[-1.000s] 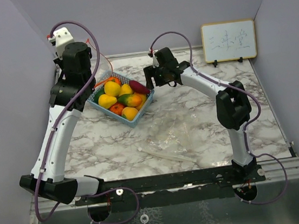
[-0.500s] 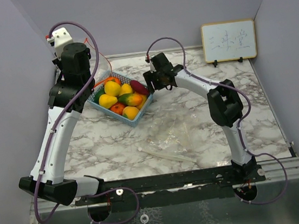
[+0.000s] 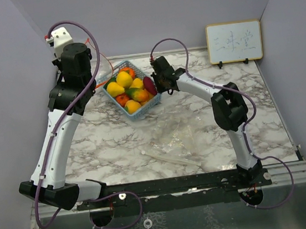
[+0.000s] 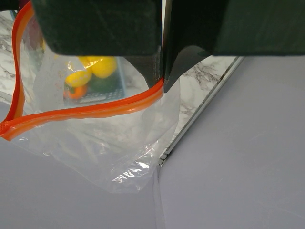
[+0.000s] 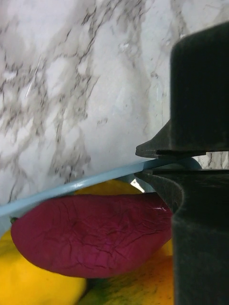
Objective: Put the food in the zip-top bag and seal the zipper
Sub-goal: Move the bin to the center of the board.
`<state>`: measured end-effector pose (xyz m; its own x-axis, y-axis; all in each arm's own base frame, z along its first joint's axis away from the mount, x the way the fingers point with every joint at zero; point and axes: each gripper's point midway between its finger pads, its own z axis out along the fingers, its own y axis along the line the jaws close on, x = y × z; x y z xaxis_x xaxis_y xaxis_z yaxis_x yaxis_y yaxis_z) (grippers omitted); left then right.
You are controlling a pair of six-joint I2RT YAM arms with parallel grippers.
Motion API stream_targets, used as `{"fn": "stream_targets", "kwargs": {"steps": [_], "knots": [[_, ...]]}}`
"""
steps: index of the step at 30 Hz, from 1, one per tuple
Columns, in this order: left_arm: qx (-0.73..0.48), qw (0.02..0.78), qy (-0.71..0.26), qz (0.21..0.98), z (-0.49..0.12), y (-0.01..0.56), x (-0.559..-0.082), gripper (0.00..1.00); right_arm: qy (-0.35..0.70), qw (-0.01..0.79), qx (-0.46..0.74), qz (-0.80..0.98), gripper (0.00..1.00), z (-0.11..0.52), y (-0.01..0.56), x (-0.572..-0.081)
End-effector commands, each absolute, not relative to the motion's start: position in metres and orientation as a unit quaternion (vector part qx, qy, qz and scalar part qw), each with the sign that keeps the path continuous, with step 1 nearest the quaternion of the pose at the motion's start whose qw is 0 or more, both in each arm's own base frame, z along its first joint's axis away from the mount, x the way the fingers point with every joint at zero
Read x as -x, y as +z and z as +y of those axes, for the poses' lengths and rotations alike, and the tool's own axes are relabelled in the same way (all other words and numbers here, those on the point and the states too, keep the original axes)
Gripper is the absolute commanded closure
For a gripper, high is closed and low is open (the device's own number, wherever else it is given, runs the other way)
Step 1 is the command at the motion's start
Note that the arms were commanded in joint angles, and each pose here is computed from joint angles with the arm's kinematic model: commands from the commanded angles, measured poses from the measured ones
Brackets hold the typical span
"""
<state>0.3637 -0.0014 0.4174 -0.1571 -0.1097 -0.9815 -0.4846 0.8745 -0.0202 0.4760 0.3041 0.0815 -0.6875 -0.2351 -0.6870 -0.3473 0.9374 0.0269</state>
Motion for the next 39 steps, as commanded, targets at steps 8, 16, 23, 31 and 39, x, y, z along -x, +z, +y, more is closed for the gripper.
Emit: {"fn": "stream_targets", "kwargs": {"steps": [8, 16, 23, 31, 39], "knots": [[0.213, 0.628, 0.086, 0.744, -0.017, 0.424, -0.367, 1.0, -0.124, 0.356, -0.005, 0.926, 0.98, 0.097, 0.083, -0.467], [0.202, 0.606, -0.001, 0.77, -0.053, 0.4, -0.384, 1.0, -0.134, 0.318, 0.013, 0.939, 0.98, 0.073, 0.067, -0.402], [0.195, 0.554, -0.096, 0.803, -0.097, 0.352, -0.4, 1.0, -0.111, 0.308, 0.004, 0.945, 0.97, 0.071, 0.077, -0.371], [0.19, 0.494, -0.12, 0.84, -0.118, 0.278, -0.405, 1.0, -0.073, 0.343, 0.02, 0.936, 0.46, 0.083, 0.118, -0.377], [0.174, 0.448, -0.149, 0.864, -0.144, 0.247, -0.408, 1.0, 0.047, 0.42, 0.072, 0.903, 0.36, 0.13, 0.195, -0.4]]}}
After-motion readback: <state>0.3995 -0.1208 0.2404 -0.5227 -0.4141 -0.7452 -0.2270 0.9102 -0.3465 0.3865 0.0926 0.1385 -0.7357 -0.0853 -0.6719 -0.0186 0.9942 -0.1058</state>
